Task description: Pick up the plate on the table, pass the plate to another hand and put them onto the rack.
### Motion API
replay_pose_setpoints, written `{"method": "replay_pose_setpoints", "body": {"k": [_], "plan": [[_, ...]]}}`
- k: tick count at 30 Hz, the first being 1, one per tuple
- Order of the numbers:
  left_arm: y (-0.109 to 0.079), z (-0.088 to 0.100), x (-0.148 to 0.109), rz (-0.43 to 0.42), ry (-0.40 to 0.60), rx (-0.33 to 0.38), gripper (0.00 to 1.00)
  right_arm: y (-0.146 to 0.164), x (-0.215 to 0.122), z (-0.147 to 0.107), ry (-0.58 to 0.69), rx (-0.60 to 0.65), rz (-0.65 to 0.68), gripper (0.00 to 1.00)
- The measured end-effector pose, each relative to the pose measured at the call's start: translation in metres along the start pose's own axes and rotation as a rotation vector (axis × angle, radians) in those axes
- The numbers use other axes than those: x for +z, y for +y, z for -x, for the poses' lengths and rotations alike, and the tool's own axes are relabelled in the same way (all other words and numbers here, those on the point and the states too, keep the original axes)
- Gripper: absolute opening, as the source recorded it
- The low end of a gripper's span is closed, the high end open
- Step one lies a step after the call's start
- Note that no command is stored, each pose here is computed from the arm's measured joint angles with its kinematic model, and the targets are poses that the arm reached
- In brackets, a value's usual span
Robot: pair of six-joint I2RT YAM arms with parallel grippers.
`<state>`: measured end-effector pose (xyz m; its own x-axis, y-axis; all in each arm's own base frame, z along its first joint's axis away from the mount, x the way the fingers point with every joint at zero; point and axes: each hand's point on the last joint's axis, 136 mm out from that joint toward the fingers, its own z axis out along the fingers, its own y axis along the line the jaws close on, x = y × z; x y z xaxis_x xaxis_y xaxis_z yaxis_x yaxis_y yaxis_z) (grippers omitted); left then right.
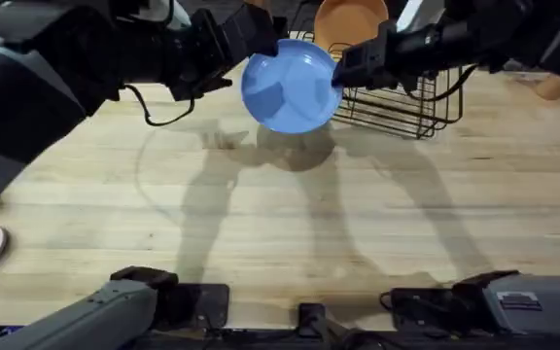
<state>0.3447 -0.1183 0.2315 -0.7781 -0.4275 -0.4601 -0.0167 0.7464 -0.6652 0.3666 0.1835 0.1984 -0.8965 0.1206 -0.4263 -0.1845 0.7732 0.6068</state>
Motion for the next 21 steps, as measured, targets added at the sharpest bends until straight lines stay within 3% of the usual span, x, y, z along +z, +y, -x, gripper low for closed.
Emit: {"method": "replay_pose_setpoints", "body": {"k": [9,14,15,21], "plan": [[-0.001,-0.001,0.0,-0.005,0.004,0.001,0.994,0.0,0.0,0.0,0.0,0.0,0.0,0.032],[-0.001,-0.001,0.0,-0.006,0.004,0.037,0.994,-0.001,0.0,0.0,0.0,0.001,-0.001,0.032],[-0.002,0.0,-0.001,-0.008,0.0,0.101,0.995,-0.006,-0.003,0.004,-0.01,0.011,-0.008,0.032],[-0.011,0.004,-0.018,-0.018,-0.053,0.229,0.995,-0.014,-0.007,0.009,-0.028,0.021,-0.019,0.032]]}}
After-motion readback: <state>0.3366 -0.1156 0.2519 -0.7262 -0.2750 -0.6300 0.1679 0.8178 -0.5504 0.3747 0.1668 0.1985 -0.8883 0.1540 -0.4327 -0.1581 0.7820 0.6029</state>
